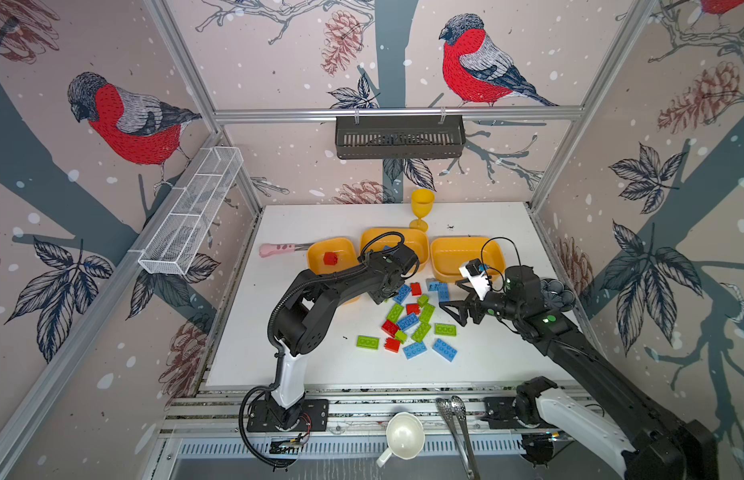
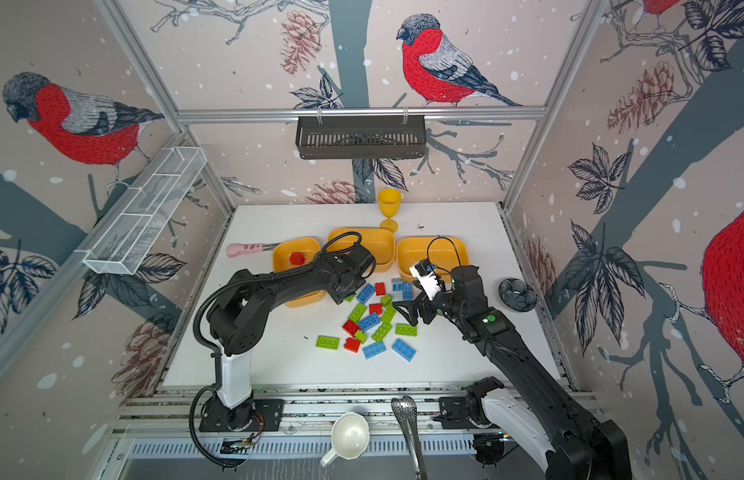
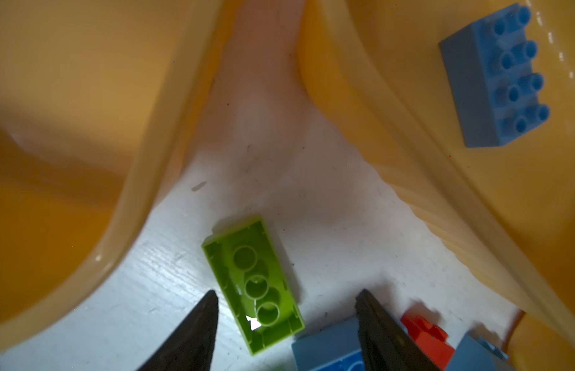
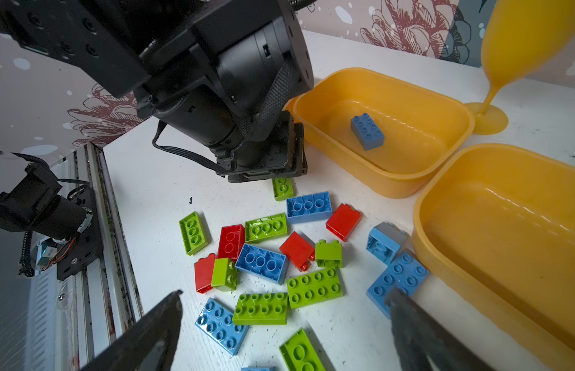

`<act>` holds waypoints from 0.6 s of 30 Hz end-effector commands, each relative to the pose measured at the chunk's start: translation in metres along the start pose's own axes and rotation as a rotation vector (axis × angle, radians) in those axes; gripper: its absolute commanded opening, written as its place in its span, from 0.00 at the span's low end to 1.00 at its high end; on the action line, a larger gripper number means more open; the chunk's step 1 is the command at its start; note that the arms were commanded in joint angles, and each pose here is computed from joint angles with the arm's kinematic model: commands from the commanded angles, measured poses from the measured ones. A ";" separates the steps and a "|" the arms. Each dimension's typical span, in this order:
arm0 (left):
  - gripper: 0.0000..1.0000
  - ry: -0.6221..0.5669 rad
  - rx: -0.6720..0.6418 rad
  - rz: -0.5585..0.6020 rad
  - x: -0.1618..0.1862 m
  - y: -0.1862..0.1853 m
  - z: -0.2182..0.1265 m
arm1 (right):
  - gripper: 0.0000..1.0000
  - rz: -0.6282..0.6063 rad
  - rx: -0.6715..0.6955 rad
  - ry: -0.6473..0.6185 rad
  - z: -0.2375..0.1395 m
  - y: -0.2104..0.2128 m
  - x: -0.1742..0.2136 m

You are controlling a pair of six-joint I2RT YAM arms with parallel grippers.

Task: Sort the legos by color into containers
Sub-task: 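Lower the left gripper onto a lime-green brick beside the bins and grasp it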

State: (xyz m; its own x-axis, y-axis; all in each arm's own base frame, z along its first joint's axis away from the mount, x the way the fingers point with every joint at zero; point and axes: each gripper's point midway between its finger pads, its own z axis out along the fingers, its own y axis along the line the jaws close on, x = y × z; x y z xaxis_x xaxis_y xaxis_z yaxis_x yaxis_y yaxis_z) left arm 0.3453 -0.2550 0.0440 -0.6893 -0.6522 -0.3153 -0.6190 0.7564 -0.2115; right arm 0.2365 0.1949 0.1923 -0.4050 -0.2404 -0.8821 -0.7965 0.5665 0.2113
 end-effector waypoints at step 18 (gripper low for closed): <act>0.48 -0.007 -0.097 0.003 0.007 0.017 0.022 | 1.00 -0.002 -0.008 -0.002 0.001 0.000 0.002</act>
State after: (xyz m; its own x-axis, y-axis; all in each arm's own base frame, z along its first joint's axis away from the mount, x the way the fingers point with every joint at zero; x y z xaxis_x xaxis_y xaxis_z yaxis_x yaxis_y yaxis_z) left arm 0.3413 -0.2487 0.0214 -0.6854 -0.6531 -0.3220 -0.6476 0.7489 -0.1406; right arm 0.2363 0.1939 0.1861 -0.4188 -0.2446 -0.8745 -0.7925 0.5686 0.2205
